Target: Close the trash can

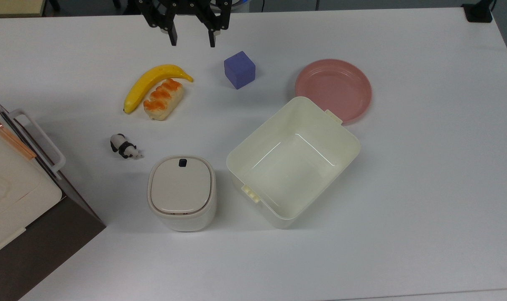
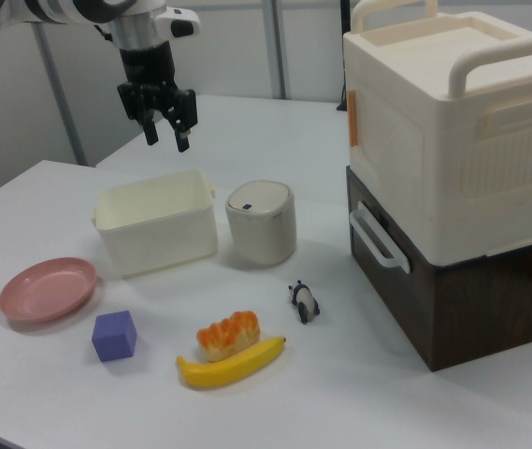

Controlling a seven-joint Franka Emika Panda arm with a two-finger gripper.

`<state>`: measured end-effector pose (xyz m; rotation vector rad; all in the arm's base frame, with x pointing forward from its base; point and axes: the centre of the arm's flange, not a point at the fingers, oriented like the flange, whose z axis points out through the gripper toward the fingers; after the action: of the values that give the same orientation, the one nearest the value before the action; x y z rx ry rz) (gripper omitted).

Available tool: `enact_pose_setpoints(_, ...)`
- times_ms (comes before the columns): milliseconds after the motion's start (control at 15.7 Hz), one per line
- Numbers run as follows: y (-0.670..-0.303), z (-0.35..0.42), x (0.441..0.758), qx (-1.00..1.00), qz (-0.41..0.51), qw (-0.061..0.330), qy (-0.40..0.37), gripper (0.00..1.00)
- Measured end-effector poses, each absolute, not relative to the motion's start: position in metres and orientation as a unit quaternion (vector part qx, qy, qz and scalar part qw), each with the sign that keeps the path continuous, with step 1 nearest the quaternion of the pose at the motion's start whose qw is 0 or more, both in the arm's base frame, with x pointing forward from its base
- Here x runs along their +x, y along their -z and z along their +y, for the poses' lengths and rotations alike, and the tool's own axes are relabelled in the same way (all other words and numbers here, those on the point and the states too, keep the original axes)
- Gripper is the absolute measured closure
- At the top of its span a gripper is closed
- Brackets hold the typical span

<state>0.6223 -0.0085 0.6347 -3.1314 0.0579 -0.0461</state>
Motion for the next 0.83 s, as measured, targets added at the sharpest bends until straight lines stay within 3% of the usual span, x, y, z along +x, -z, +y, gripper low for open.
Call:
enact_pose_setpoints(191, -0.6367, -0.0086, 0.6213, -1.000, 0.018, 0.004, 0.016, 0.00)
enact_pose_setpoints(830, -0.6302, -0.0042, 0.6251, -0.999, 0.016, 0.017, 0.035, 0.00)
